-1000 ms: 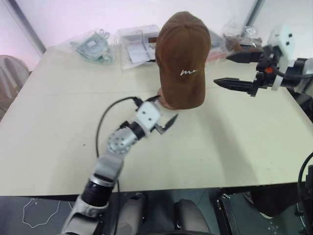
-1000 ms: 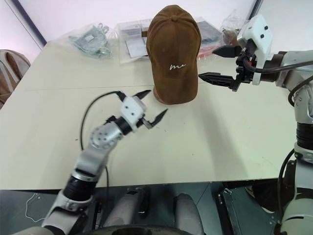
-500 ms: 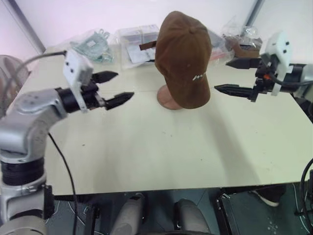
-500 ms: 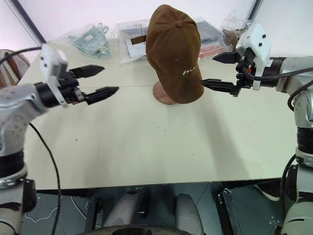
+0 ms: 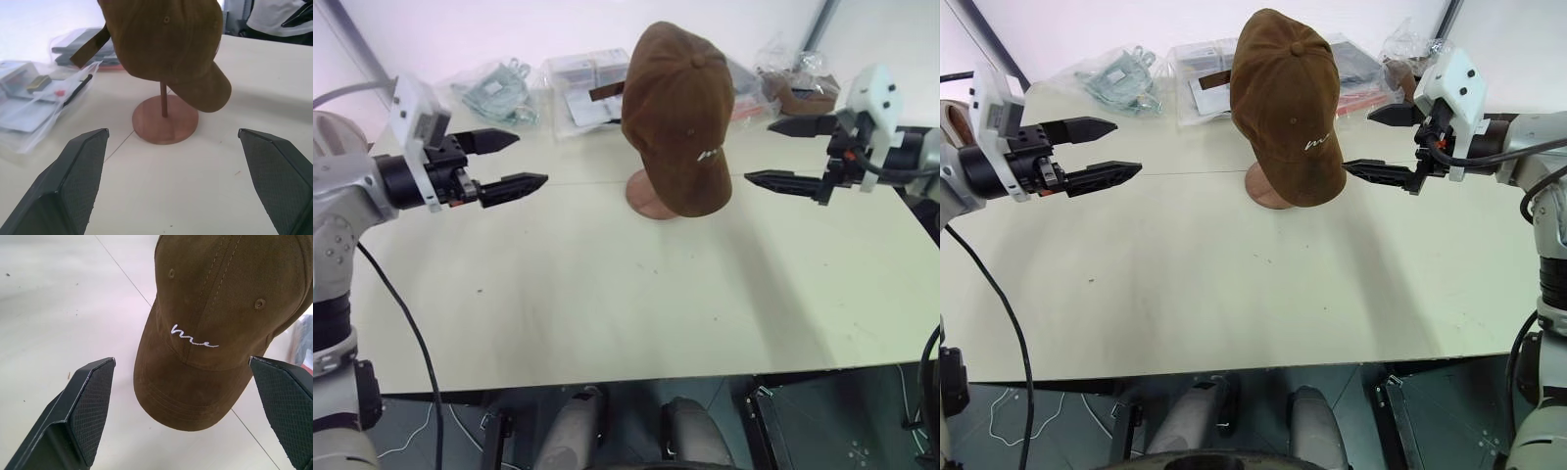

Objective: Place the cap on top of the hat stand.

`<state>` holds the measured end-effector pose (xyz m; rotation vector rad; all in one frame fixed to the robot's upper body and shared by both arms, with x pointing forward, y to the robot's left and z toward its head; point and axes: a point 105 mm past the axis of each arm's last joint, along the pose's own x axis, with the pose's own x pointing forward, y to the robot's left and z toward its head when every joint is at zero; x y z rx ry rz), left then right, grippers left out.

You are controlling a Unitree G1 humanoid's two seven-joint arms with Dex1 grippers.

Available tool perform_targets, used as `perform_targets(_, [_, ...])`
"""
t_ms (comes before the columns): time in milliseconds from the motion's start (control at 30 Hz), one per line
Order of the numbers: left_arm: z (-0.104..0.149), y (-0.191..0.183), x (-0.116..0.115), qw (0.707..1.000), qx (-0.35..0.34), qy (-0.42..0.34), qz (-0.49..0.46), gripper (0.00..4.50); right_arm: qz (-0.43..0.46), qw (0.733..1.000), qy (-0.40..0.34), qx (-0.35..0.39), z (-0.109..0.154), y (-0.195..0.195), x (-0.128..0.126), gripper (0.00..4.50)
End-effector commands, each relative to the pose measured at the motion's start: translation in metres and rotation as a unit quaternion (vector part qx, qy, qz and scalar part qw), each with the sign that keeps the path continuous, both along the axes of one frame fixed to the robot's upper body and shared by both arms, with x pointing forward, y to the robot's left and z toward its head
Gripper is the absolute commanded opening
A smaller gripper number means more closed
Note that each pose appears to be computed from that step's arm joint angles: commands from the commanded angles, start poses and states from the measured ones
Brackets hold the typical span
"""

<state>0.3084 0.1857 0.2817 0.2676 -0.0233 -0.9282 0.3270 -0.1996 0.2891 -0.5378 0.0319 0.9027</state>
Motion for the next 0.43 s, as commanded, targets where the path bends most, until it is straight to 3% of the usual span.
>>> perform_targets(33, [0.0125,0.0034,-0.0042,1.0,-0.001,-0.026,-0.001,4.46,0.001,0.999,-0.038,-0.007,0.0178,-0.0024,-0.007,4.5])
perform_targets(433, [0.0119,0.0064,-0.0023,0.999,0.014,-0.035,0.001,4.46,0.002,0.999,-0.041,-0.009,0.0187,-0.0022,-0.0065,4.5])
